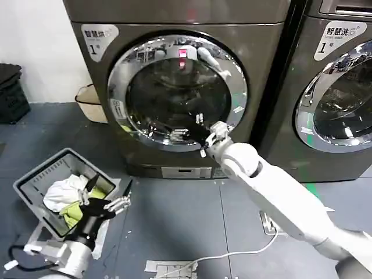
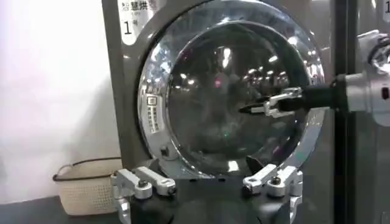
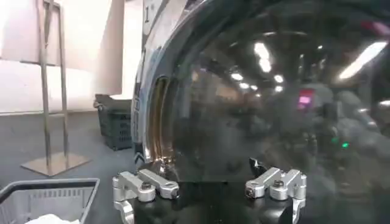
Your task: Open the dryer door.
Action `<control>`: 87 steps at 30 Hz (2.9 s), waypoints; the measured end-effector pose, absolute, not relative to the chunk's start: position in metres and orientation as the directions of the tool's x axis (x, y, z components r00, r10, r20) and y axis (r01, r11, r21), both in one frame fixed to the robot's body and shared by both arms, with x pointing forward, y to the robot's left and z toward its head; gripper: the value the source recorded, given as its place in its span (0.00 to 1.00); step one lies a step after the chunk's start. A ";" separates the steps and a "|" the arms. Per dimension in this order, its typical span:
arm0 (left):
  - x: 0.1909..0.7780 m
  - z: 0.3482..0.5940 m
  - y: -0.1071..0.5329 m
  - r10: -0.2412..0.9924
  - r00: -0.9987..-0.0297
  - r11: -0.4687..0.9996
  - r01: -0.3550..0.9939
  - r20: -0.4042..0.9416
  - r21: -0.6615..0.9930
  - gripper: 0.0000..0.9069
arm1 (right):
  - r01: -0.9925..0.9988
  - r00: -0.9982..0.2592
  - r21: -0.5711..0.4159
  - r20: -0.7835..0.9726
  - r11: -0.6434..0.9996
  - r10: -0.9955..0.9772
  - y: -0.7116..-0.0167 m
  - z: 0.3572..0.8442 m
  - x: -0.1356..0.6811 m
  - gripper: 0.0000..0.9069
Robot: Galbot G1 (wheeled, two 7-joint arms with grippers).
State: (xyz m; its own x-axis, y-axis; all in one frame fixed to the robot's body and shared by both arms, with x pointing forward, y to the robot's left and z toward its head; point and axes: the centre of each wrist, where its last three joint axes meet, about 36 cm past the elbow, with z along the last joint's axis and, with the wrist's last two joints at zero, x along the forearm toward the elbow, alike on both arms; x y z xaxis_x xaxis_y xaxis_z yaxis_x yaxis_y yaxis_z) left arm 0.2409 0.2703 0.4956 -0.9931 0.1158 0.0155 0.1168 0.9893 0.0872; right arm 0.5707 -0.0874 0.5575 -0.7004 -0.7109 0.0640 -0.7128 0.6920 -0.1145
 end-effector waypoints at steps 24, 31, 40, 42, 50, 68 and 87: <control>0.242 0.494 0.270 0.112 -0.994 0.990 0.113 0.015 0.082 1.00 | -0.756 -0.652 -0.119 0.059 0.643 -0.756 -0.021 0.568 0.612 1.00; 0.242 0.493 0.270 0.112 -0.994 0.990 0.113 0.017 0.079 1.00 | -0.762 -0.646 -0.121 0.071 0.636 -0.760 -0.008 0.564 0.622 1.00; 0.241 0.492 0.270 0.112 -0.994 0.991 0.113 0.019 0.077 1.00 | -0.764 -0.644 -0.106 0.086 0.636 -0.760 0.010 0.559 0.628 1.00; 0.241 0.492 0.270 0.112 -0.994 0.991 0.113 0.018 0.077 1.00 | -0.767 -0.641 -0.104 0.091 0.633 -0.762 0.015 0.558 0.628 1.00; 0.242 0.492 0.270 0.112 -0.994 0.991 0.113 0.016 0.077 1.00 | -0.778 -0.628 -0.116 0.094 0.618 -0.773 0.032 0.559 0.630 1.00; 0.242 0.493 0.271 0.113 -0.994 0.991 0.113 0.011 0.076 1.00 | -0.816 -0.576 -0.113 0.098 0.566 -0.811 0.070 0.563 0.640 1.00; 0.240 0.494 0.271 0.111 -0.994 0.991 0.112 0.011 0.071 1.00 | -0.835 -0.549 -0.139 0.151 0.532 -0.822 0.053 0.549 0.671 1.00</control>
